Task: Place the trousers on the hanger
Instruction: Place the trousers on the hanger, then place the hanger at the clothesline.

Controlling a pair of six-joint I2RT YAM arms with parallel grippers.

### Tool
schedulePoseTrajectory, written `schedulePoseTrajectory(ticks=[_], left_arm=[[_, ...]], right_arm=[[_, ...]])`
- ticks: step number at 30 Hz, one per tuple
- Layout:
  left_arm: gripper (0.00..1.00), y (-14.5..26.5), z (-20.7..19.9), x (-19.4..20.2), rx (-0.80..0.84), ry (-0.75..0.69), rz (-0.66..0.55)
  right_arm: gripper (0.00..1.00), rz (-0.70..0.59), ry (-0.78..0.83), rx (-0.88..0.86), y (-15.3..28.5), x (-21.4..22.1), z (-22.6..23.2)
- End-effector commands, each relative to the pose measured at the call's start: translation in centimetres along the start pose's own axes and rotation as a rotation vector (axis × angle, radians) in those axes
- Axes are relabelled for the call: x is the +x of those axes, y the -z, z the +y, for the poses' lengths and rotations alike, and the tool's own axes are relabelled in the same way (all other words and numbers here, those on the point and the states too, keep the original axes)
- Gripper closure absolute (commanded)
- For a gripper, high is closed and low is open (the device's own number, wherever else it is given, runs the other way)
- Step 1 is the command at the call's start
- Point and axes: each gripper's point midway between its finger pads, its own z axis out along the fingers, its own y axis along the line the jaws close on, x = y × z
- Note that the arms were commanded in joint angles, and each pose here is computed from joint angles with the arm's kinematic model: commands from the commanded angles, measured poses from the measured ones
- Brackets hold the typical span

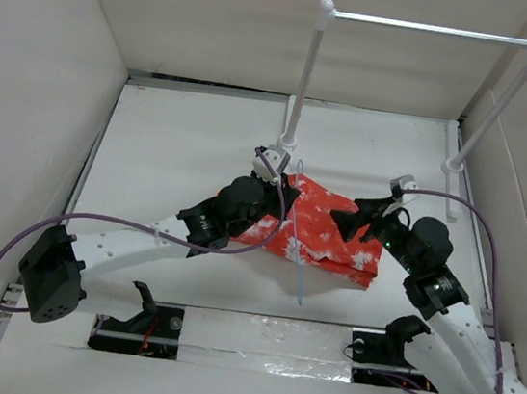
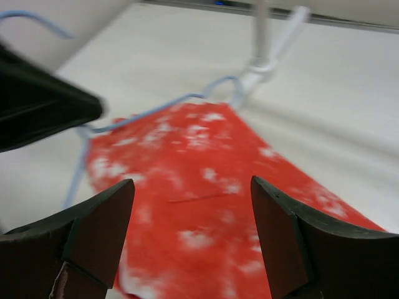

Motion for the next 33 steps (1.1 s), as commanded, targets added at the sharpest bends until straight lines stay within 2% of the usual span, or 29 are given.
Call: schedulePoseTrajectory(ticks=[1, 4, 7, 10, 11, 12, 14, 15, 20, 27, 28, 29, 30, 31, 33], left_arm=[[1.00, 0.9, -3.5, -6.1, 0.117, 0.084, -0.146], [1.00, 0.8, -3.9, -6.4, 0.127, 0.081, -0.143], [1.00, 0.7, -4.1, -6.9, 0.130, 0.073, -0.149], [1.00, 0.7, -4.5, -7.6, 0.143, 0.076, -0.164], [1.00, 0.8, -4.6, -7.8, 0.148, 0.078, -0.168], [1.00, 0.7, -4.8, -7.8, 0.157, 0.079, -0.168], [1.00, 0.6, -5.1, -8.0, 0.166, 0.080, -0.171], [1.00, 0.5, -5.1, -7.8, 0.168, 0.081, -0.167], [1.00, 0.4, -6.0, -8.5, 0.203, 0.098, -0.182], [1.00, 0.7, -8.1, -10.8, 0.287, 0.121, -0.221], [0.98, 0.8, -8.5, -11.4, 0.301, 0.126, -0.232], [0.92, 0.9, -8.8, -11.8, 0.311, 0.130, -0.240], [0.85, 1.0, -9.2, -12.0, 0.330, 0.129, -0.242], [0.71, 1.3, -9.6, -13.0, 0.344, 0.131, -0.262], [0.60, 1.6, -9.9, -13.9, 0.354, 0.132, -0.279]], right_arm=[[0.19, -0.038, -0.075, -0.151, -0.8, -0.8, 5.7], [0.19, -0.023, -0.122, -0.223, -1.4, -0.1, 9.5], [0.19, -0.026, -0.167, -0.240, -2.0, 0.1, 11.3], [0.25, 0.014, -0.183, -0.246, -2.8, 1.5, 12.4], [0.28, 0.023, -0.188, -0.240, -3.0, 1.9, 12.4], [0.41, 0.035, -0.202, -0.242, -3.2, 2.4, 12.5], [0.49, 0.023, -0.219, -0.264, -3.5, 2.5, 12.9], [0.64, 0.019, -0.235, -0.266, -3.6, 2.5, 13.0], [0.99, 0.013, -0.260, -0.323, -3.5, 2.2, 14.2], [1.00, -0.055, -0.316, -0.362, -3.1, 0.8, 14.8], [1.00, -0.108, -0.335, -0.380, -3.0, -0.4, 15.0], [1.00, -0.126, -0.352, -0.389, -2.9, -0.8, 15.1], [1.00, -0.141, -0.385, -0.393, -2.8, -1.2, 14.9], [1.00, -0.176, -0.400, -0.412, -2.6, -2.3, 15.0], [1.00, -0.209, -0.444, -0.430, -2.4, -3.5, 14.8]])
